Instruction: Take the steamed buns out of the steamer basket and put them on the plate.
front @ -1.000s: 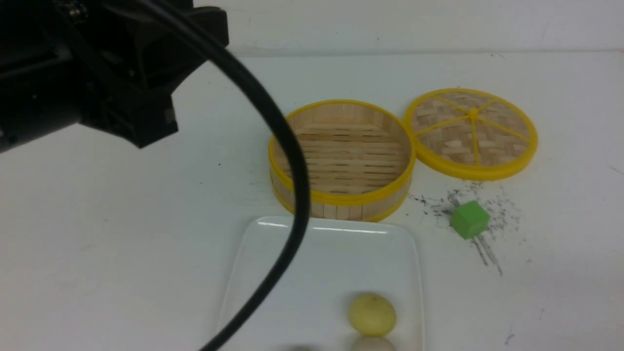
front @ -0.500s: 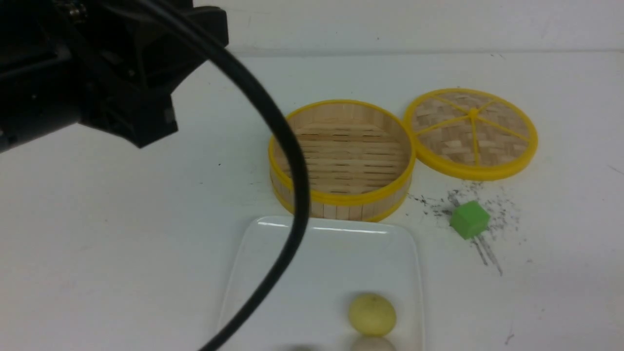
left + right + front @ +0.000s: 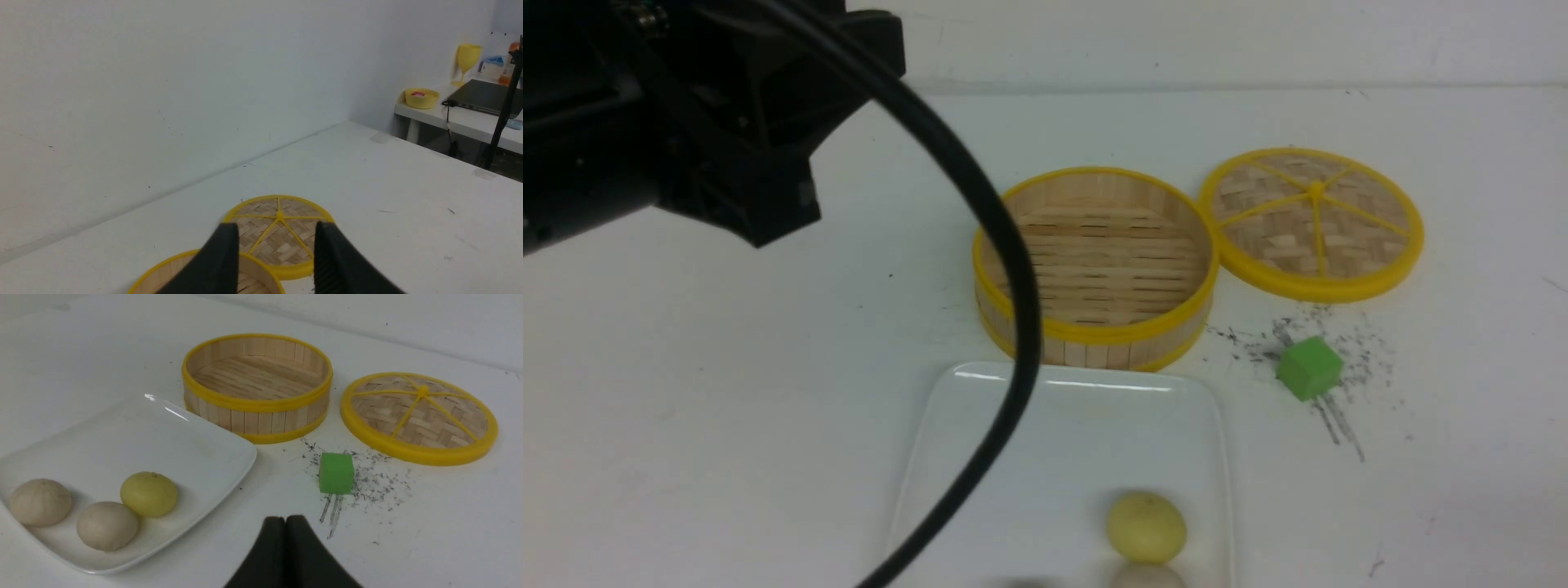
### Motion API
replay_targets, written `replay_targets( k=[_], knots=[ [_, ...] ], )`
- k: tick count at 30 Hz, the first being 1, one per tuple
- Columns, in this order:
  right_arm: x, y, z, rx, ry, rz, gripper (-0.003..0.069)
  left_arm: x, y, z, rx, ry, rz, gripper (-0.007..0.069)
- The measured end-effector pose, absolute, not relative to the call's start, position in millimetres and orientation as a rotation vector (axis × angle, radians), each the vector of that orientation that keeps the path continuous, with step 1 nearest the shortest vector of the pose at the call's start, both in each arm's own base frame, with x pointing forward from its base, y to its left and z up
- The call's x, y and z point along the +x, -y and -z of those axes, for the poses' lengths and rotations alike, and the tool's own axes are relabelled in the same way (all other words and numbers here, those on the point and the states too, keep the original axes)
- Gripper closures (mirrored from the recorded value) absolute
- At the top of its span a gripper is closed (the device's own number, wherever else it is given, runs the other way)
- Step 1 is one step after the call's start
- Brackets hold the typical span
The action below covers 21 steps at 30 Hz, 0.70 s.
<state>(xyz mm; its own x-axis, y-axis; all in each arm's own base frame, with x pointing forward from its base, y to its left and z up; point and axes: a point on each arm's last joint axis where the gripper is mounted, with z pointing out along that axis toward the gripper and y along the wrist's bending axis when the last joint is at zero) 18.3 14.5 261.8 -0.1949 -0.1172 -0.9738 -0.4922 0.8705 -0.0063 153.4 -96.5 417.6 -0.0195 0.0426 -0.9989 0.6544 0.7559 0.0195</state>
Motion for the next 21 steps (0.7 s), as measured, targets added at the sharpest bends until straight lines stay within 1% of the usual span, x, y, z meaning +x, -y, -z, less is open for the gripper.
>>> replay_targets(
  k=[6,8,11,15,21],
  knots=[
    [33,-21,-236,-0.434,-1.708,-0.368,0.0654,153,97,-418,0.586,-1.531,0.535,0.0337],
    [42,-24,-225,-0.370,-1.595,-0.394,0.0650,153,97,-418,0.586,-1.531,0.535,0.0337],
    [48,-25,-209,-0.277,-1.532,-0.459,0.0648,153,97,-418,0.586,-1.531,0.535,0.0337],
    [50,-26,-199,-0.268,-1.567,-0.471,0.0646,153,97,-418,0.586,-1.531,0.535,0.0337],
    [49,-26,-187,-0.327,-1.686,-0.432,0.0641,153,97,-418,0.586,-1.531,0.535,0.0337]
  ],
)
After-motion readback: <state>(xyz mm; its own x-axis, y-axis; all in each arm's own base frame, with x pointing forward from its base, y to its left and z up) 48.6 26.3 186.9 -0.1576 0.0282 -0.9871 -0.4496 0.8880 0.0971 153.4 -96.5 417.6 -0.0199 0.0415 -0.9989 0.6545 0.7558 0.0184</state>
